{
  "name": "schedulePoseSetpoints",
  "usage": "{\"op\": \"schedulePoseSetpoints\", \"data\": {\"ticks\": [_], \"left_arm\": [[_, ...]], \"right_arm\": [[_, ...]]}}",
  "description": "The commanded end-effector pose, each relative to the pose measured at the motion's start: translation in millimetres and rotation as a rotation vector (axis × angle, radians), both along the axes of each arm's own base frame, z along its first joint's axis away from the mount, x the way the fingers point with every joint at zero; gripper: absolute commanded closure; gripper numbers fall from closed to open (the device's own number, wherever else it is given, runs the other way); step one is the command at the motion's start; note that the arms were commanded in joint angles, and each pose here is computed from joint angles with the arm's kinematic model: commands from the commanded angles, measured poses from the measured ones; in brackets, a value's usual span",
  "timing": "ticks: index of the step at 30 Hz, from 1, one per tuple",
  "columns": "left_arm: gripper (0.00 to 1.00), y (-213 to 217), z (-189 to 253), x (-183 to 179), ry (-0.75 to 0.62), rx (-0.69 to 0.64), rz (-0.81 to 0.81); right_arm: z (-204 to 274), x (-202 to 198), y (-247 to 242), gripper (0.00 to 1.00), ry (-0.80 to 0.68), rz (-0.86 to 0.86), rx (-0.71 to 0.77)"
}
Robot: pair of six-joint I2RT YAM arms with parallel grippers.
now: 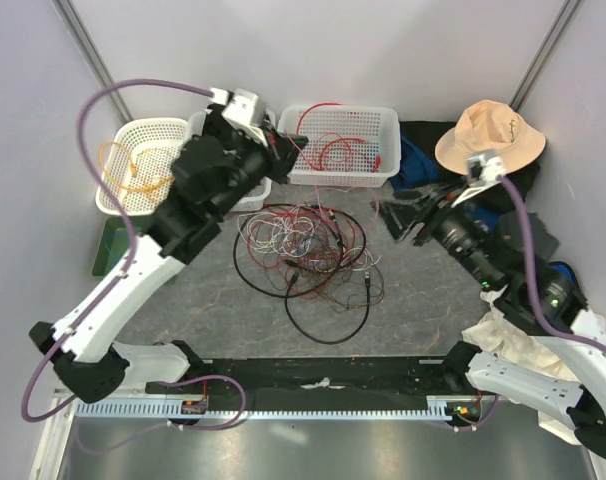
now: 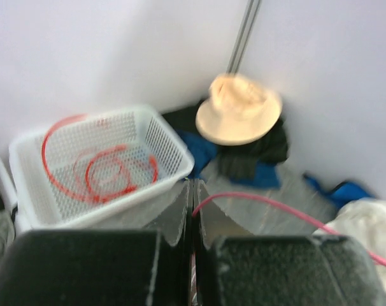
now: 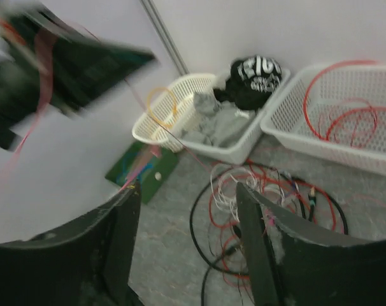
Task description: Untangle the cables
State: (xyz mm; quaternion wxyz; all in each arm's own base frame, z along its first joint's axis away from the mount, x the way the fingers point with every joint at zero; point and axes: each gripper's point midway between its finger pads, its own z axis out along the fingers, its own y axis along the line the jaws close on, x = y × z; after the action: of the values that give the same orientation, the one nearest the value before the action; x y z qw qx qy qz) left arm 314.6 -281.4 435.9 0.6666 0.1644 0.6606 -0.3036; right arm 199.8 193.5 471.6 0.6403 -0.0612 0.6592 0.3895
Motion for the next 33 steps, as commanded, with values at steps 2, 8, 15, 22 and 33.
{"op": "schedulePoseSetpoints", "data": {"ticks": [2, 8, 15, 22, 33], "left_arm": [[0.98, 10, 47, -54, 0.163, -0.017, -0.139], [0.98, 14, 91, -69, 0.137, -0.065, -0.183], [0.98, 4, 98, -76, 0.159, -0.087, -0.240], [0.98, 1, 92, -74, 0.174, -0.077, -0.248], [0.98, 6, 93, -76, 0.164, -0.076, -0.234]], "right_arm": [[-68, 12, 18, 0.26, 0.077, 0.020, -0.085], [-78, 15, 44, 0.09, 0.018, 0.107, -0.060], [-51, 20, 81, 0.02, -0.088, 0.224, 0.051], [-35, 26, 125, 0.02, -0.129, 0.326, 0.097], [-43, 31, 181, 0.09, -0.142, 0.433, 0.130]]}}
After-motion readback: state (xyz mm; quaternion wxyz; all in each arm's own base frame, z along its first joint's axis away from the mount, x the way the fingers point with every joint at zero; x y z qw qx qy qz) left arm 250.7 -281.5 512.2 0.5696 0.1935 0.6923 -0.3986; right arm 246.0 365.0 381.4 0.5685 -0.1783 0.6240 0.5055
